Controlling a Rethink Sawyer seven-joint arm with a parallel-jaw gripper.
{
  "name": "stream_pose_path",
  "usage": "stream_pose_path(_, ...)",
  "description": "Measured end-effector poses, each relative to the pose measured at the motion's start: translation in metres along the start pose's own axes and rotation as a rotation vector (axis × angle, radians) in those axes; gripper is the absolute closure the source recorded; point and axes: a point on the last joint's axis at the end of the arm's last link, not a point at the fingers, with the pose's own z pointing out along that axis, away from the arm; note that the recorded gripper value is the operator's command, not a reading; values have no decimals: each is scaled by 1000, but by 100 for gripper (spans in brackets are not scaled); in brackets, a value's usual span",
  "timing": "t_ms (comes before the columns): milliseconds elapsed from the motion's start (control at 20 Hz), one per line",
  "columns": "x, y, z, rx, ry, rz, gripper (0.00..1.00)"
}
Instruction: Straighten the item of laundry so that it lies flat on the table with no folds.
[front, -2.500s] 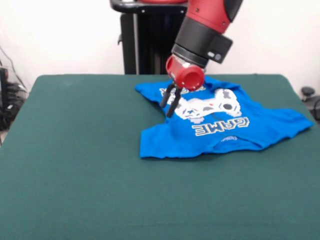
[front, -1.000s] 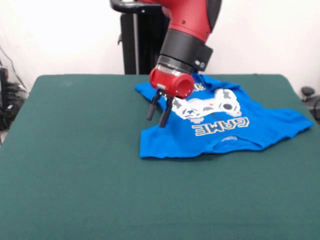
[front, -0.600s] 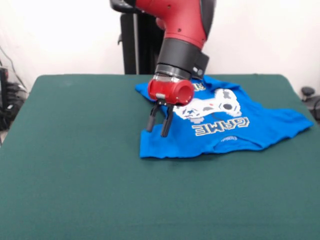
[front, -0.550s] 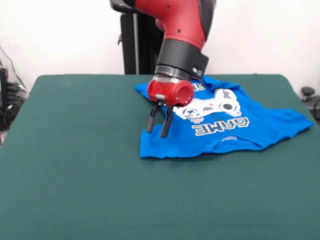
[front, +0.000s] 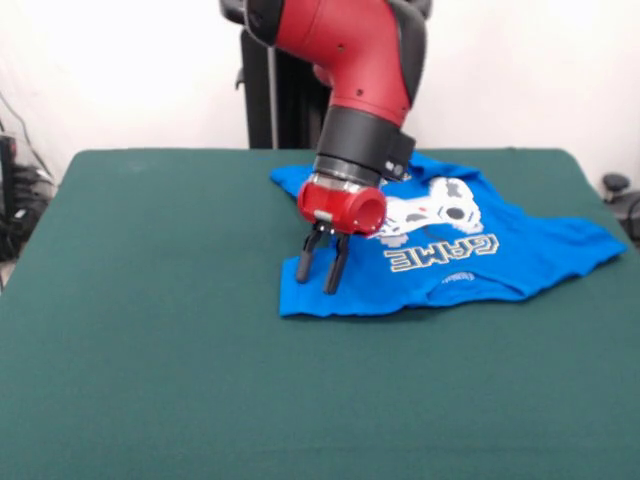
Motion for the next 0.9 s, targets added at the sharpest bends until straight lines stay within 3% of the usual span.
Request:
stream_pose_path(450,3,-2,7,32,10,-8,0)
stream_pose_path(600,-1,-1,6,98,39,-8,0)
stream_pose_path(650,-3,-1,5,131,56,-9,100)
stream_pose_path(900,-6,-10,3,224,113,1,100)
